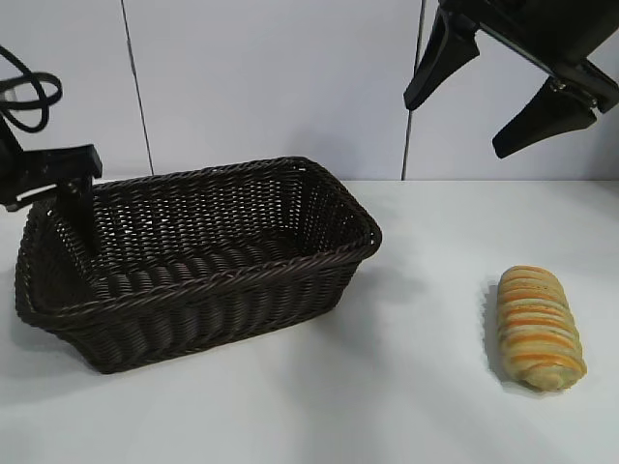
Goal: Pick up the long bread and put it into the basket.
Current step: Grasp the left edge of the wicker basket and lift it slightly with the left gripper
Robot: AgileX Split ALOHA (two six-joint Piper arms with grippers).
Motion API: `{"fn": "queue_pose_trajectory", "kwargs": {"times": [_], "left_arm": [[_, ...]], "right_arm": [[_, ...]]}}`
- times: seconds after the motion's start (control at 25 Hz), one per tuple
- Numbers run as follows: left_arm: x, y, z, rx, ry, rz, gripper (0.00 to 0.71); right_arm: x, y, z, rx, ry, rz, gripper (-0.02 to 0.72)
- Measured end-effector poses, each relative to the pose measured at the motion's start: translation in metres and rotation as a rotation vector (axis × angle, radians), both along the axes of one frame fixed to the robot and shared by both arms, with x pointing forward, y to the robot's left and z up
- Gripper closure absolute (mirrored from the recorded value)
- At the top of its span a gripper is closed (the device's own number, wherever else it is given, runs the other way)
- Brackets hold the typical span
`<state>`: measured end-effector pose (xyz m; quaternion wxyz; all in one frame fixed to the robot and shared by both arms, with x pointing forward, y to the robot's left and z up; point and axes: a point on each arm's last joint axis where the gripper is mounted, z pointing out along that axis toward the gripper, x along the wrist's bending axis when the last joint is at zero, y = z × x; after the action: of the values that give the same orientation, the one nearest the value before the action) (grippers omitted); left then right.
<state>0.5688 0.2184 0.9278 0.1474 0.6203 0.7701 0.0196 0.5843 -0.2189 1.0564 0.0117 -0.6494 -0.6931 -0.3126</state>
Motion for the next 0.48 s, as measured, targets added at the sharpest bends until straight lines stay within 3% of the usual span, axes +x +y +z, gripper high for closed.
{"fn": "queue_pose_trajectory", "kwargs": {"times": [0.12, 0.24, 0.4, 0.44, 0.48], "left_arm": [[0.001, 0.0, -0.004, -0.001, 0.005, 0.003, 0.056], [0.001, -0.001, -0.01, -0.008, 0.024, 0.012, 0.23], [0.001, -0.002, -0.016, -0.015, 0.044, 0.023, 0.546], [0.002, -0.003, -0.015, -0.025, 0.044, 0.036, 0.597], [0.002, -0.003, -0.015, -0.03, 0.038, 0.044, 0.602]], "right_arm": [[0.0, 0.0, 0.0, 0.002, 0.0, 0.0, 0.008], [0.0, 0.0, 0.0, 0.002, 0.0, 0.0, 0.008], [0.0, 0.0, 0.0, 0.002, 0.001, 0.0, 0.008], [0.0, 0.0, 0.0, 0.002, 0.001, 0.0, 0.008], [0.0, 0.0, 0.0, 0.002, 0.001, 0.0, 0.008]]}}
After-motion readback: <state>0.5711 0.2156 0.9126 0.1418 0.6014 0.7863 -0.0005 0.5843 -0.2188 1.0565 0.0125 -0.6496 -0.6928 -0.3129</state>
